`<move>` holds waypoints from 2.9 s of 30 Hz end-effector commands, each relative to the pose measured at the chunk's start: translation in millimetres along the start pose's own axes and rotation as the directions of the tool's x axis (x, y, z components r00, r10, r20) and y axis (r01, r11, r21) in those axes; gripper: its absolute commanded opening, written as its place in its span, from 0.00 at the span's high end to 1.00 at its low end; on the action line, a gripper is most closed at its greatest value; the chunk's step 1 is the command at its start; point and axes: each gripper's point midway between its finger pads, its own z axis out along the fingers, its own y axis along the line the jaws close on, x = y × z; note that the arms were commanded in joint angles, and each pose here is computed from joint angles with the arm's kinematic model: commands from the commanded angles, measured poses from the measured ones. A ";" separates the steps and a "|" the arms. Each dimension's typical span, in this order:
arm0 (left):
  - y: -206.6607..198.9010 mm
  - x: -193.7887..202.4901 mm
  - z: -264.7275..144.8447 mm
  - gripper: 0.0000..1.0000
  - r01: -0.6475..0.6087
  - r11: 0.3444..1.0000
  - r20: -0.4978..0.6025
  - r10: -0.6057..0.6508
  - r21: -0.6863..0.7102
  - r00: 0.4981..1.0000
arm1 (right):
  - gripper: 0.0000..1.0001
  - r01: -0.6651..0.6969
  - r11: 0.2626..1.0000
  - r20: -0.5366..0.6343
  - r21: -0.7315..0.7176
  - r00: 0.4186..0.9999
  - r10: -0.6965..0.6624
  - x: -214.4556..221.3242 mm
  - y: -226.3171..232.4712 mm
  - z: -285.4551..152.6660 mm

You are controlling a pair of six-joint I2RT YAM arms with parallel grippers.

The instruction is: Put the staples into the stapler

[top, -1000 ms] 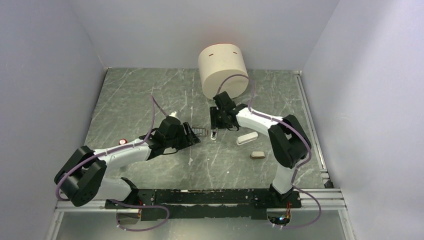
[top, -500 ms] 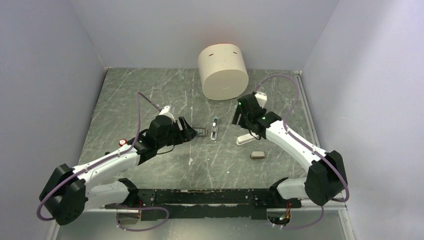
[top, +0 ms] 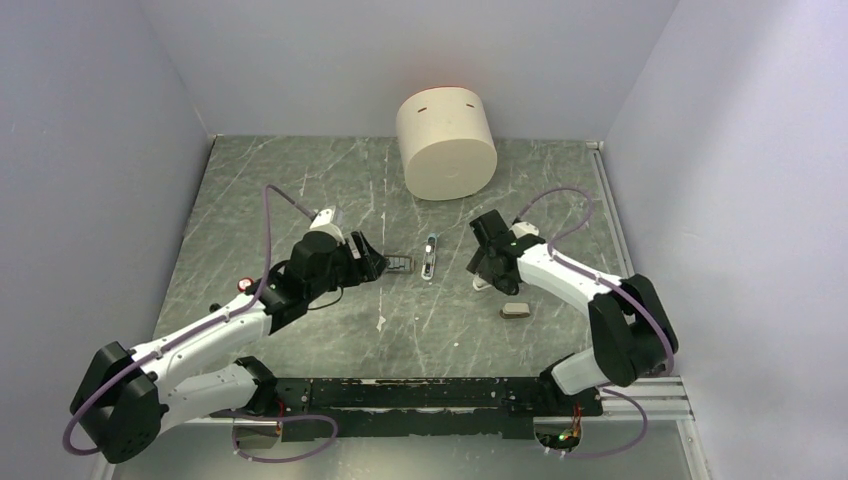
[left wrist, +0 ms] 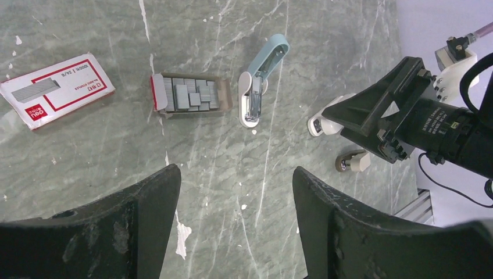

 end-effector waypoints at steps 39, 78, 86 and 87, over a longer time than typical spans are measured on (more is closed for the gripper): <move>-23.5 31.9 26.0 0.22 0.049 0.990 -0.111 -0.034 0.129 0.993 | 0.44 0.295 0.939 -0.055 -0.177 0.950 -0.308 15.8 34.8 -6.5; -110.7 138.6 101.1 0.47 0.239 0.942 -0.267 -0.174 0.235 0.948 | 0.88 0.136 0.901 -0.184 -0.411 0.956 -0.228 49.6 26.6 -49.1; -110.0 151.0 100.6 0.53 0.284 0.931 -0.275 -0.218 0.228 0.936 | 0.90 0.045 0.882 -0.204 -0.468 0.966 -0.157 51.2 30.6 -55.5; -110.8 151.7 100.2 0.56 0.285 0.930 -0.279 -0.218 0.232 0.935 | 0.90 0.037 0.880 -0.207 -0.473 0.966 -0.152 51.0 31.1 -55.9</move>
